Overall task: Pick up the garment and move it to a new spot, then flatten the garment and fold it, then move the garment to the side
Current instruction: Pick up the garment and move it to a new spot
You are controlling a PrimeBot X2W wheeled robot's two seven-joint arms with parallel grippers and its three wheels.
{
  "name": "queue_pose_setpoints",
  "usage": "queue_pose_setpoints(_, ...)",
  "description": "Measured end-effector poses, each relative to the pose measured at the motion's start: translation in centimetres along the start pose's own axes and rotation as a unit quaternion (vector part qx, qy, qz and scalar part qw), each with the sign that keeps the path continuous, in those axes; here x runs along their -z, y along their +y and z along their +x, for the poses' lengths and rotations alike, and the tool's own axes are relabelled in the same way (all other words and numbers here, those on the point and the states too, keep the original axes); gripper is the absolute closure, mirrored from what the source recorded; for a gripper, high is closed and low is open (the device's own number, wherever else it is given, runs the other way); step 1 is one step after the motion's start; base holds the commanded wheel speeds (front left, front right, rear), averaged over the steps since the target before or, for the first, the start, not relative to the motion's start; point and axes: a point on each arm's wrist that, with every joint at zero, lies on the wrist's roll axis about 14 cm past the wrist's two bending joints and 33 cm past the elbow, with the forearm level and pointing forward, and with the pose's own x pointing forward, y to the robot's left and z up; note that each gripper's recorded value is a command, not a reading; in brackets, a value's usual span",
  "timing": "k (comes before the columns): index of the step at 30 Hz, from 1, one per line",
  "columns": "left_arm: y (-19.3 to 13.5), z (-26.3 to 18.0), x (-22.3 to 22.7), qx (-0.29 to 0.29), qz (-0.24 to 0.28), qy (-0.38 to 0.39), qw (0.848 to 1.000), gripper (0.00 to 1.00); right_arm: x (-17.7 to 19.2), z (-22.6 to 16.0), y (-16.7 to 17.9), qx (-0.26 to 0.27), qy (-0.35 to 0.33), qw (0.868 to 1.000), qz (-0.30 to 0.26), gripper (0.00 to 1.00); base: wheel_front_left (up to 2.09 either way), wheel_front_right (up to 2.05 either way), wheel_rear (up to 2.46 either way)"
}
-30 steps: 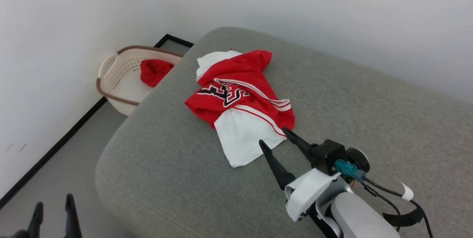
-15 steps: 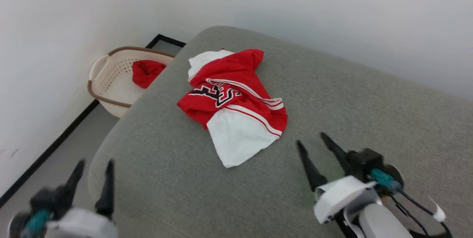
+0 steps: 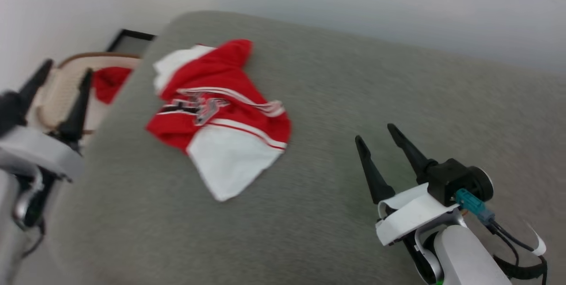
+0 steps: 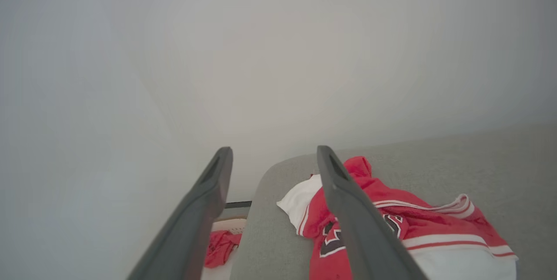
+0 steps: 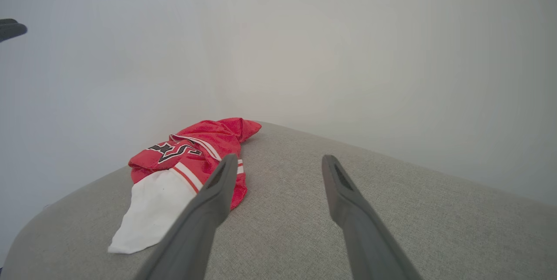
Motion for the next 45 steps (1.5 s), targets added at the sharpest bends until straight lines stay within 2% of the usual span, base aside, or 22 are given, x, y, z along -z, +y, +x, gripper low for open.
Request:
queue_pose_setpoints(2, -0.7, 1.9, 1.5, 0.018, -0.007, 0.029, 0.999, 0.0, 0.1, -0.6, -1.3, 0.017, -0.002, 1.0, 0.004, 0.0, 0.0, 0.0, 0.0)
queue_pose_setpoints(3, -1.5, 2.7, 2.9, 0.036, 0.001, 0.055, 0.998, 0.0, 0.3, -1.1, -1.9, 0.027, -0.001, 1.0, 0.008, 0.0, 0.0, 0.0, 0.0)
queue_pose_setpoints(4, -2.3, 3.3, 4.7, 0.047, -0.012, 0.095, 0.994, 0.0, 0.7, -1.7, -2.6, 0.037, 0.003, 0.999, 0.01, 0.0, 0.0, 0.0, 0.0)
queue_pose_setpoints(8, -6.6, 4.1, 11.0, 0.1, -0.063, 0.263, 0.958, 0.0, 1.3, -3.8, -5.1, 0.08, 0.009, 0.997, 0.017, 0.0, 0.0, 0.0, 0.0)
queue_pose_setpoints(11, -8.3, 5.0, 12.8, 0.129, -0.081, 0.33, 0.932, 0.0, 1.5, -5.2, -6.9, 0.11, 0.011, 0.994, 0.016, 0.0, 0.0, 0.0, 0.0)
queue_pose_setpoints(16, -12.3, 6.2, 14.5, 0.17, -0.137, 0.389, 0.895, 0.0, 2.0, -6.9, -9.1, 0.145, 0.018, 0.989, 0.014, 0.0, 0.0, 0.0, 0.0)
queue_pose_setpoints(20, -15.3, 6.3, 16.2, 0.207, -0.145, 0.419, 0.872, 0.0, 3.0, -7.5, -10.3, 0.161, 0.027, 0.987, 0.016, 0.0, 0.0, 0.0, 0.0)
queue_pose_setpoints(26, -13.9, 7.1, 20.9, 0.183, -0.09, 0.463, 0.862, 0.0, 4.2, -7.9, -11.3, 0.171, 0.036, 0.984, 0.02, 0.0, 0.0, 0.0, 0.0)
queue_pose_setpoints(30, -15.0, 7.7, 22.6, 0.184, -0.104, 0.483, 0.85, 0.0, 4.9, -8.4, -12.2, 0.184, 0.042, 0.982, 0.021, 0.0, 0.0, 0.0, 0.0)
queue_pose_setpoints(31, -15.2, 7.7, 23.0, 0.184, -0.109, 0.489, 0.846, 0.25, 5.1, -8.6, -12.4, 0.188, 0.044, 0.981, 0.021, 0.0, 0.0, 0.0, 0.0)
queue_pose_setpoints(33, -15.8, 7.7, 23.4, 0.19, -0.115, 0.498, 0.838, 1.0, 5.4, -8.9, -12.8, 0.195, 0.049, 0.979, 0.019, 0.0, 0.0, 0.0, 0.0)
queue_pose_setpoints(36, -16.3, 7.9, 23.4, 0.19, -0.129, 0.499, 0.836, 1.0, 5.8, -9.7, -13.2, 0.205, 0.057, 0.977, 0.02, 0.0, 0.0, 0.0, 0.0)
queue_pose_setpoints(38, -16.4, 8.1, 23.1, 0.187, -0.133, 0.487, 0.843, 1.0, 5.7, -9.8, -13.1, 0.205, 0.058, 0.977, 0.019, 0.0, 0.0, 0.0, 0.0)
queue_pose_setpoints(42, -16.1, 8.6, 21.7, 0.205, -0.082, 0.429, 0.876, 1.0, 5.2, -9.9, -12.8, 0.205, 0.054, 0.977, 0.02, 0.0, 0.0, 0.0, 0.0)
queue_pose_setpoints(45, -16.9, 9.5, 19.4, 0.221, -0.069, 0.375, 0.898, 1.0, 4.2, -10.0, -12.6, 0.207, 0.045, 0.977, 0.019, 0.0, 0.0, 0.0, 0.0)
